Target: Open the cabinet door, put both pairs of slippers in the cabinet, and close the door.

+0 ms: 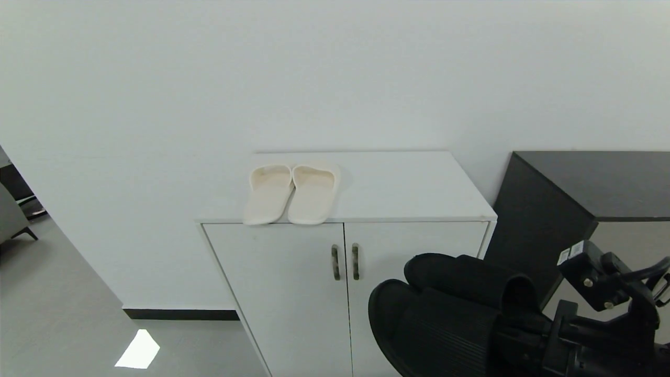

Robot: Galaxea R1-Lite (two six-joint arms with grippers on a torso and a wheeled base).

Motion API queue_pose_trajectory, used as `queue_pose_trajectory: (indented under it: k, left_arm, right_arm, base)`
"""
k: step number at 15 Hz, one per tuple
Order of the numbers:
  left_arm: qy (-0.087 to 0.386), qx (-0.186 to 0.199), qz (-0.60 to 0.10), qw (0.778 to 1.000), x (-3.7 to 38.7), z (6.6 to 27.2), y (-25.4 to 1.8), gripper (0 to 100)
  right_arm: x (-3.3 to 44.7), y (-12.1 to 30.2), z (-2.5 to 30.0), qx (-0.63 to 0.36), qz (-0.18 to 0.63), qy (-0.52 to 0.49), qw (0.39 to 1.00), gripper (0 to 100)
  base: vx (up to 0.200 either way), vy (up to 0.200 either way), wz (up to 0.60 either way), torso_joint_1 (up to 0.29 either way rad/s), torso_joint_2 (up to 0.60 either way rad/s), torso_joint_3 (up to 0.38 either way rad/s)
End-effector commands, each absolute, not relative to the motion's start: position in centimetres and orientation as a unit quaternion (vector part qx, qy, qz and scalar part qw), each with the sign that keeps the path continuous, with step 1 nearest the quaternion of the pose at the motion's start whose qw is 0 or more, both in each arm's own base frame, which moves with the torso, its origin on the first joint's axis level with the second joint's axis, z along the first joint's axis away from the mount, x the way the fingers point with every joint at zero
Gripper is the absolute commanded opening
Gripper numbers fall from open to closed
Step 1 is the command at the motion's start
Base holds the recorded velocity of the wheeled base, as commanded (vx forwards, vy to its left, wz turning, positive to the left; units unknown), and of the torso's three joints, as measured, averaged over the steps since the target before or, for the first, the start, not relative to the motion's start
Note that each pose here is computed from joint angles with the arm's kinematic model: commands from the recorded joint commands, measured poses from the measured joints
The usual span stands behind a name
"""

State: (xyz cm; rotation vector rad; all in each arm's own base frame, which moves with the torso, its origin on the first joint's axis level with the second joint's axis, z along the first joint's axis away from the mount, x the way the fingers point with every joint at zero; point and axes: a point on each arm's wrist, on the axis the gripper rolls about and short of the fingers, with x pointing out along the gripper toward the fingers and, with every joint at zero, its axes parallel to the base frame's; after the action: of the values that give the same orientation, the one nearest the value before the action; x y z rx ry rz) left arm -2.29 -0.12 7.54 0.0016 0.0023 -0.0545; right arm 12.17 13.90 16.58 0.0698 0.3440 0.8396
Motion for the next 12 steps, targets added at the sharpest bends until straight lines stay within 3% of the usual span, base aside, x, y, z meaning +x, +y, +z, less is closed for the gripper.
queue_pose_trajectory:
  k: [1, 10, 11, 12]
  left_arm:
    - [0.001, 0.001, -0.028, 1.000, -2.28, 7.56, -0.12, 0]
    - [0.001, 0.001, -0.028, 1.000, -2.28, 7.56, -0.13, 0]
    - [0.002, 0.001, -0.029, 1.000, -2.28, 7.56, -0.13, 100]
    - [0.002, 0.001, -0.029, 1.000, -2.28, 7.56, -0.13, 100]
  right_arm:
    - [12.19, 13.92, 16.47, 0.033, 0.405, 0.168, 0.898, 0]
    - [12.23, 13.97, 16.50, 0.034, 0.406, 0.165, 0.898, 0]
    - [12.23, 13.97, 16.50, 0.034, 0.406, 0.165, 0.898, 0]
    - [12.23, 13.97, 16.50, 0.034, 0.407, 0.165, 0.898, 0]
  base:
    - [0.000, 0.000, 0.00, -0.246, 0.54, 0.300]
    - [0.000, 0.000, 0.00, -0.224, 0.51, 0.290]
    - [0.000, 0.000, 0.00, -0.207, 0.50, 0.281]
    - [0.000, 0.000, 0.00, -0.198, 0.49, 0.290]
